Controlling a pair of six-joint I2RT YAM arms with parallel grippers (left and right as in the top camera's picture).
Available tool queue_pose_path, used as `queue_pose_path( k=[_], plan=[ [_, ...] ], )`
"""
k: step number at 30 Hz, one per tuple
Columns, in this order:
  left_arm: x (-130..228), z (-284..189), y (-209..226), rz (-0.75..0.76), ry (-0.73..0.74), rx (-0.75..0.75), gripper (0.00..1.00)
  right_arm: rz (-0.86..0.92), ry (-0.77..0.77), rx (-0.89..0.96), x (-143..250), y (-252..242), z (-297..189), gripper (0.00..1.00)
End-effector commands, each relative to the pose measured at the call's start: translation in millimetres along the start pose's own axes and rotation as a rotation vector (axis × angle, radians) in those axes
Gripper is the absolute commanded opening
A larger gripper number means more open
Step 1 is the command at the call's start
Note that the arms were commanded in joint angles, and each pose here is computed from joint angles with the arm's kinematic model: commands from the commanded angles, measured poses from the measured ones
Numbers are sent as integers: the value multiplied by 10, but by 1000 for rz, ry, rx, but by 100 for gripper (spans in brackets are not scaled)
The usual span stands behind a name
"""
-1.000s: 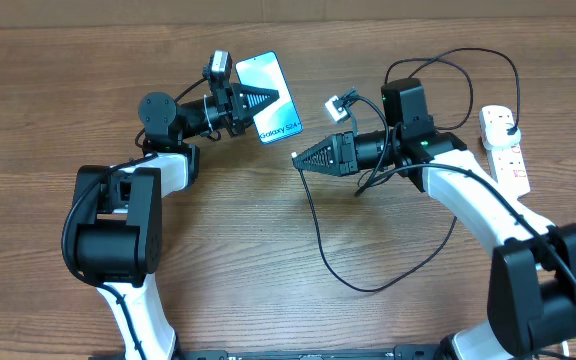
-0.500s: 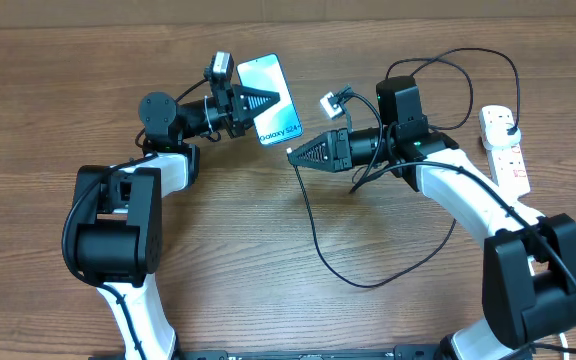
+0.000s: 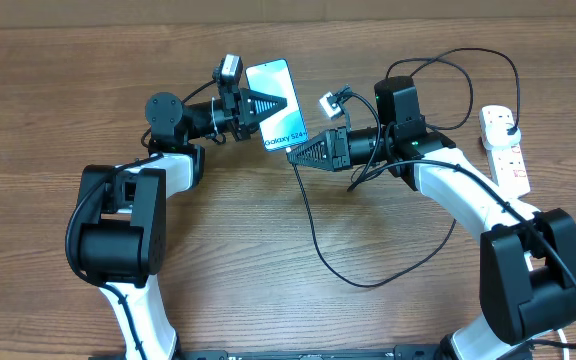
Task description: Plug charger to phone and switch on socket
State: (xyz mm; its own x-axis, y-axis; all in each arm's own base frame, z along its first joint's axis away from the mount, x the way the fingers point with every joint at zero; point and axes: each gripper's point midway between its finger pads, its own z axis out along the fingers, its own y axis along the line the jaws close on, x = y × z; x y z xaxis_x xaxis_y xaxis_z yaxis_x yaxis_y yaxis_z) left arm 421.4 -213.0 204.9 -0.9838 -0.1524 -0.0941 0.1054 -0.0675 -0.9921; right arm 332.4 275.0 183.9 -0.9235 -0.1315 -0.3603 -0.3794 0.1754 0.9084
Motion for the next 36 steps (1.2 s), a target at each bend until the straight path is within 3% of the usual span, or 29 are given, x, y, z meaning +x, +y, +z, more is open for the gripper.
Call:
queue_pose_path(
  k=[1,21,36],
  plan=[
    [-7,55,-146,52,18,14,4,15,8,-9,16,2,25,4],
    [-82,-4,-150,81,-16,15,4,1,49,-92,78,151,14,4],
    [-90,3,-154,73,-22,17,4,9,12,-24,19,30,16,4]
  ],
)
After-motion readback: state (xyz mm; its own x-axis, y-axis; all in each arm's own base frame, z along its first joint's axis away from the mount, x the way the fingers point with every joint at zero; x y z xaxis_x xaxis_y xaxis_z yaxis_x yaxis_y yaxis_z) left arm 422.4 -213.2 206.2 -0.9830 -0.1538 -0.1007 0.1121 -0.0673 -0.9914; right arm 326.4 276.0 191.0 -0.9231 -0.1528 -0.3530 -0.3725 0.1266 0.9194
